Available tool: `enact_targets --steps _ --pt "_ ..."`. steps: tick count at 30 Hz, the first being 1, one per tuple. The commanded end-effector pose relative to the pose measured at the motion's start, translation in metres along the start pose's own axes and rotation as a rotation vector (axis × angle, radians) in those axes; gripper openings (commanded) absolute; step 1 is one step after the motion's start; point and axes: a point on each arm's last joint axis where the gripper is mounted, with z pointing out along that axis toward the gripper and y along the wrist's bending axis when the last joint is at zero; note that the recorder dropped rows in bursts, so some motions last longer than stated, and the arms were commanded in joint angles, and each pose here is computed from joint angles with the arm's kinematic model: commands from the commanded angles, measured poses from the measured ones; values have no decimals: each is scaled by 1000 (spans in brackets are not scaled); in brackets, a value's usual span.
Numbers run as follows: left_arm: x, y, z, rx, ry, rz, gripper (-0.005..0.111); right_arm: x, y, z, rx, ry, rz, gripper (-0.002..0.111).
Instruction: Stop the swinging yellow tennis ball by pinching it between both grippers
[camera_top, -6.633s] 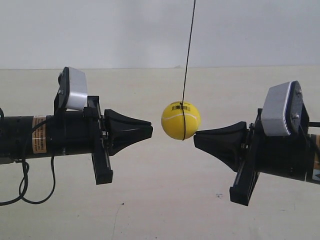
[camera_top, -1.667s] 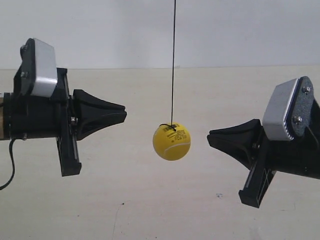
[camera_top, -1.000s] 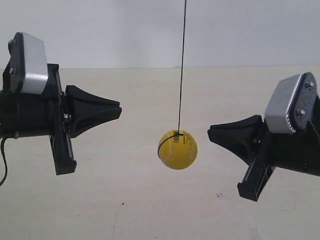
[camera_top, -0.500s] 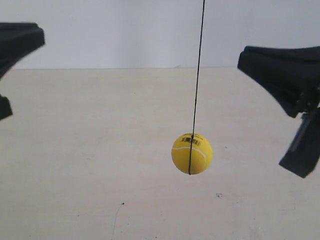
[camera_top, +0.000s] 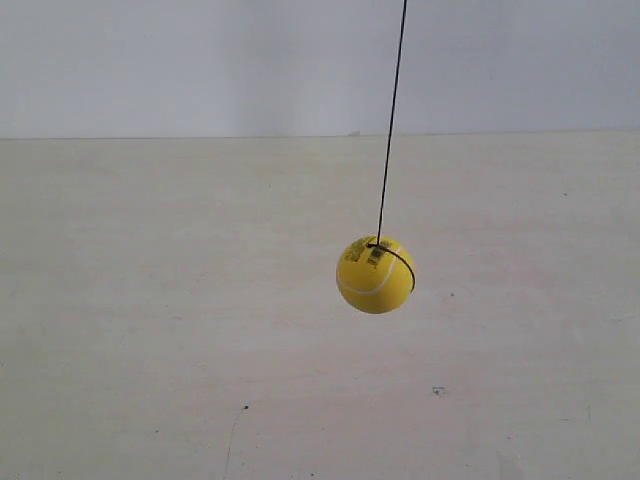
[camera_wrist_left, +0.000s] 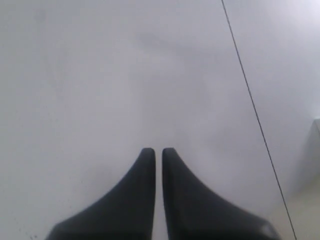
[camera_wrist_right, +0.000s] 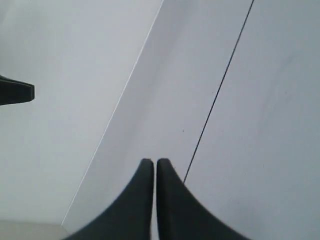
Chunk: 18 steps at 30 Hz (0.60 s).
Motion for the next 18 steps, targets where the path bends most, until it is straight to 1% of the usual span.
enact_targets --steps 1,5,18 --pt "-13 -5 -16 -10 -79 8 5 -17 6 -9 6 -79 -37 0" --pt "-23 -10 -29 -2 -146 32 5 -24 10 -13 -11 -124 -50 0" --pt "-24 -10 -30 1 -152 34 5 -23 9 -13 0 -116 -67 0"
